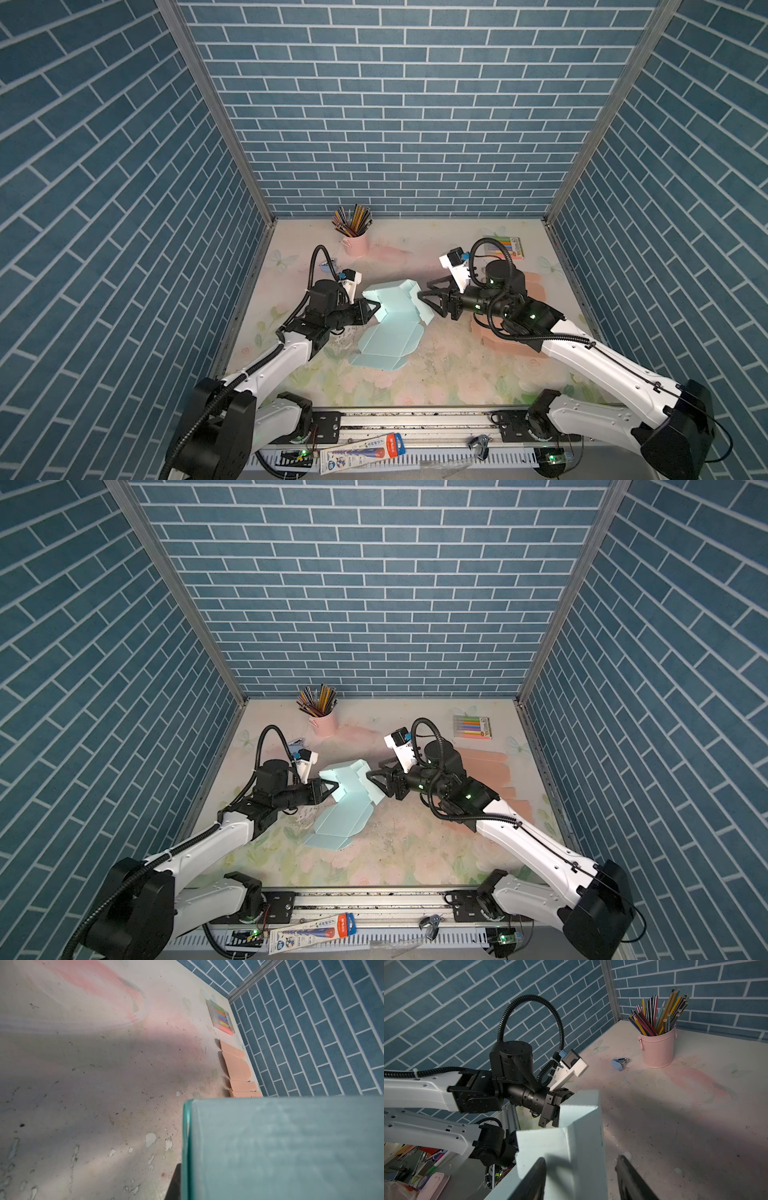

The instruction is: Fold the paper box

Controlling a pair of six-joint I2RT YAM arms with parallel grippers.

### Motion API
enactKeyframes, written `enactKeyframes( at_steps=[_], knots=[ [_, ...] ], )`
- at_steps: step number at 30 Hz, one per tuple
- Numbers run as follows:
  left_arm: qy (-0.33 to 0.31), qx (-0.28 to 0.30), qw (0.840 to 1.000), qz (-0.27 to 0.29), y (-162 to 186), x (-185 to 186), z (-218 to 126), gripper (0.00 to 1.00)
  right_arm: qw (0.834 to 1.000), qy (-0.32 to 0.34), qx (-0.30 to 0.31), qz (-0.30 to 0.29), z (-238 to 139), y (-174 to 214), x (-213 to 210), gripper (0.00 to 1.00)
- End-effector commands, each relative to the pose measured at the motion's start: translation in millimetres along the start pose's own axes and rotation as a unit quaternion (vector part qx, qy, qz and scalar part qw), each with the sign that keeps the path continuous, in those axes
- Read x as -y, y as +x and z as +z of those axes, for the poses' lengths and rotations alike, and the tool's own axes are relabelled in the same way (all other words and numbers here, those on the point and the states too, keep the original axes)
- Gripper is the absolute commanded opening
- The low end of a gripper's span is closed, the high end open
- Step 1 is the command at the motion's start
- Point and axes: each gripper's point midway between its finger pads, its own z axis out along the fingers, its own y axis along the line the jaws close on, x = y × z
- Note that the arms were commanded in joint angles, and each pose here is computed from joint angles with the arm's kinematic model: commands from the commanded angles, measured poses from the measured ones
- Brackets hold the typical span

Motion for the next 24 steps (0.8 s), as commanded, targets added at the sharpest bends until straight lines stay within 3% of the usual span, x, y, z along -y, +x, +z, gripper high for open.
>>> enactKeyframes(
  at_steps=[1,24],
  knots=[
    [-0.002,0.007,1.0,0.002,-0.1,-2.6,1.4,0.12,0.999,0.041,-0.025,-0.022,5.5,5.3,9.8,0.54],
    [-0.02,0.006,1.0,-0.007,1.4,-9.9,8.7,0.12,0.984,0.139,-0.094,-0.054,34.6,23.8,21.3,0.37]
  ],
)
